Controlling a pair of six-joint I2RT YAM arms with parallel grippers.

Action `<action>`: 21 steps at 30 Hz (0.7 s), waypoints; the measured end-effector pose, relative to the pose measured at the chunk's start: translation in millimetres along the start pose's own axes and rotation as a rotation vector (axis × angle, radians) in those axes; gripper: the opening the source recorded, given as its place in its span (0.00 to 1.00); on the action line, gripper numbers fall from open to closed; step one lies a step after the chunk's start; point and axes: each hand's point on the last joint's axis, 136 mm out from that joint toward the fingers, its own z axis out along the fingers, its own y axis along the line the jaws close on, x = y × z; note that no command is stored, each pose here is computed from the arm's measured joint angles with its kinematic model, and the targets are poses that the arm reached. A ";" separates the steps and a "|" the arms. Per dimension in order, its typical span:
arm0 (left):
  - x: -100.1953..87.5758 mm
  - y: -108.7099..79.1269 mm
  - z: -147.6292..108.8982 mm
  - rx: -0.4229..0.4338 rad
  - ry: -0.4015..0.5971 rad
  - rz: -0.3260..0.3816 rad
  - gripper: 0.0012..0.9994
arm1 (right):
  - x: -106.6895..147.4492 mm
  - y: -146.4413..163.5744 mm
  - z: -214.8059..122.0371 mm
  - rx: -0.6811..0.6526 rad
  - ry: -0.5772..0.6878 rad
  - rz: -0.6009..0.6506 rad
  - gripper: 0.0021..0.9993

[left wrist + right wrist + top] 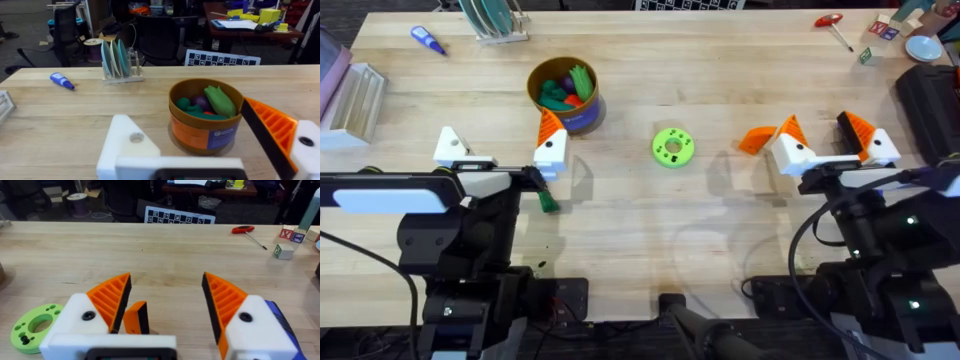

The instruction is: Pick up the gripper from the table and insert it into the empty holder that is missing its gripper. Then pick up a screw, insert it into the mounting hole, and use the screwdriver to tighten it. Finally, clean up the table by picking up the vegetable and placing it into the bucket.

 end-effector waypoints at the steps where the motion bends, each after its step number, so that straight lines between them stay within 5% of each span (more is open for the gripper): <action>1: 0.0 0.0 0.0 0.000 0.000 0.000 0.99 | 0.0 0.0 0.0 0.000 0.000 0.000 0.87; 12: 0.8 1.2 -0.1 -0.007 0.004 -0.010 0.99 | -0.1 0.0 0.0 0.000 -0.001 0.000 0.87; 17: 16.1 15.4 -8.2 -0.100 0.129 -0.138 0.99 | -0.5 0.0 -0.1 0.000 -0.001 0.000 0.87; 21: -5.9 21.8 -26.7 -0.151 0.195 -0.198 0.99 | -5.1 0.1 -2.4 0.000 0.006 0.001 0.87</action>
